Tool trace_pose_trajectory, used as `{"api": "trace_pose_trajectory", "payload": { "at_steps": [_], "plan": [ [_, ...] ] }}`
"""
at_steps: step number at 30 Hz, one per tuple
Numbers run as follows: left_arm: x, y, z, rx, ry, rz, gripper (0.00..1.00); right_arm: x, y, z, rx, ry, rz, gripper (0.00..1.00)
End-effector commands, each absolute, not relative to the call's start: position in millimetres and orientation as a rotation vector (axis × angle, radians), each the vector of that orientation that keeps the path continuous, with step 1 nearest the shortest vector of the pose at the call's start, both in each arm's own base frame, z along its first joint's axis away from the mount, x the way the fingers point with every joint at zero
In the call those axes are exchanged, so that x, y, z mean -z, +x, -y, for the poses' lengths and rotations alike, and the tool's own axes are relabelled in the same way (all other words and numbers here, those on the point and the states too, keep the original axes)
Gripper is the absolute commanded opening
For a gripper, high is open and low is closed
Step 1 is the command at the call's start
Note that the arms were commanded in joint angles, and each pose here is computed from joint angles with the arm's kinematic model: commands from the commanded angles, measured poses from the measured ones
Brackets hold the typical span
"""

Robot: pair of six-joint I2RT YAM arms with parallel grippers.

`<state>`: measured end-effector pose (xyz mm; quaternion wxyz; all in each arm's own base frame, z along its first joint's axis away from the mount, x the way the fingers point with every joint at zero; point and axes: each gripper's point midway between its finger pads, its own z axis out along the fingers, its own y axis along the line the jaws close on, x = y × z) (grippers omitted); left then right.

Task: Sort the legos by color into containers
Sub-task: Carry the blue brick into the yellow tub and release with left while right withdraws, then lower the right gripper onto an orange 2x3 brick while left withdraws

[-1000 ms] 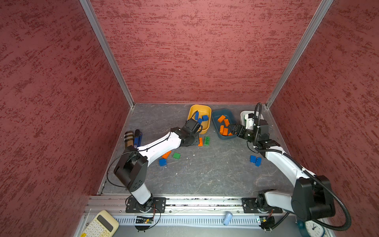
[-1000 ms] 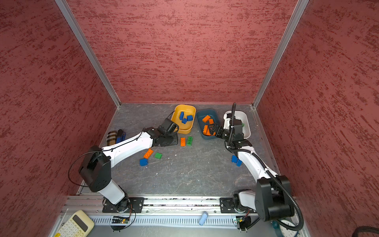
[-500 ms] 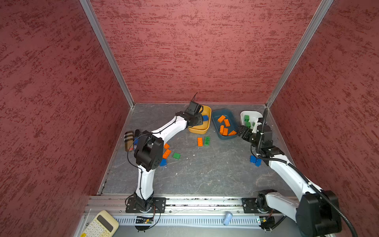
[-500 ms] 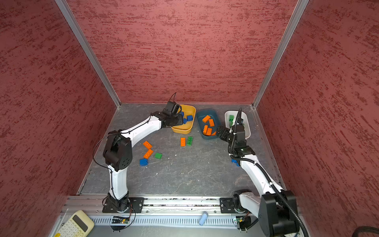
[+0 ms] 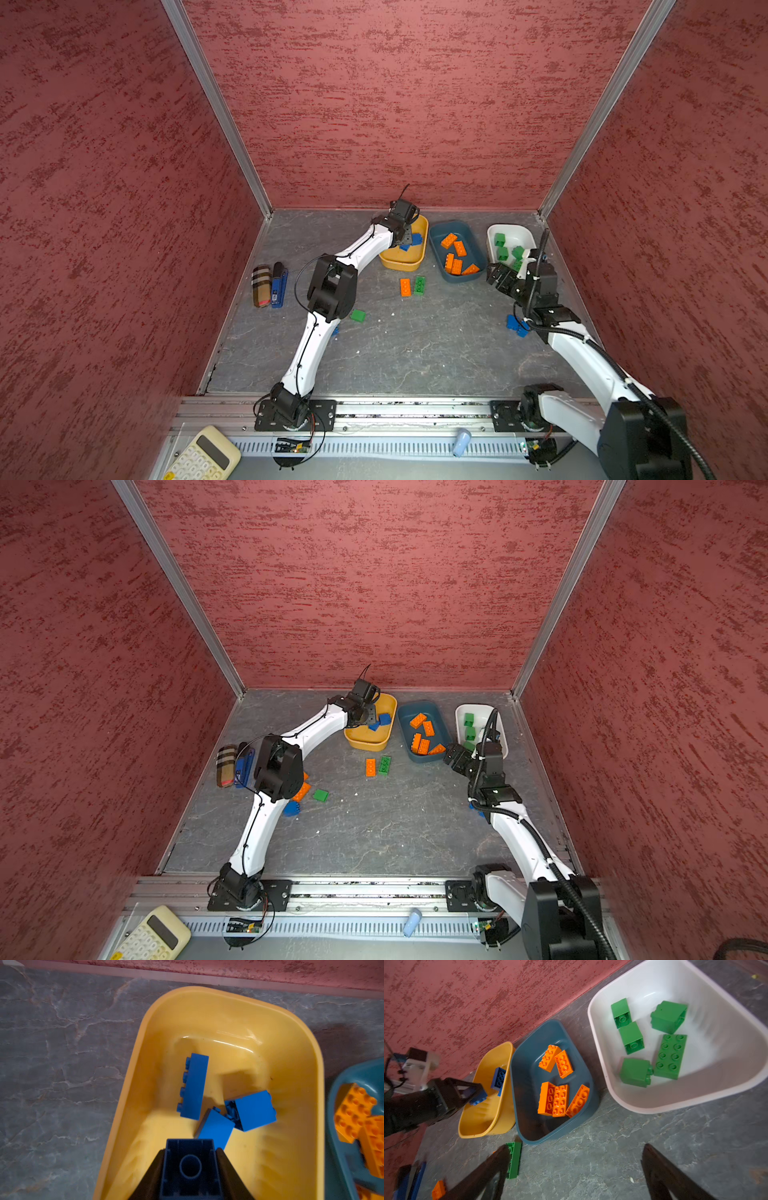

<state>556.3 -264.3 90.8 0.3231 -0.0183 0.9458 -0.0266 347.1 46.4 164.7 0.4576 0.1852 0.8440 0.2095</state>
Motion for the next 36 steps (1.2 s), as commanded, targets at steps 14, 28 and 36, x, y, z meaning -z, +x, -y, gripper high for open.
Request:
{"api": "trace_pose_trajectory", "payload": {
  "at_steps": [14, 28, 36],
  "plan": [
    [-171, 512, 265, 0.195, 0.060, -2.373, 0.99, -174, 337, -145, -0.611, 0.049, -2.106, 0.98],
    [-187, 433, 165, 0.100, -0.188, -2.325, 1.00, -123, 329, -276, -0.549, -0.156, -2.216, 0.68],
    [-162, 398, 104, 0.043, -0.422, -2.355, 0.99, -90, 353, -320, -0.465, -0.146, -2.275, 0.53]
  ]
}}
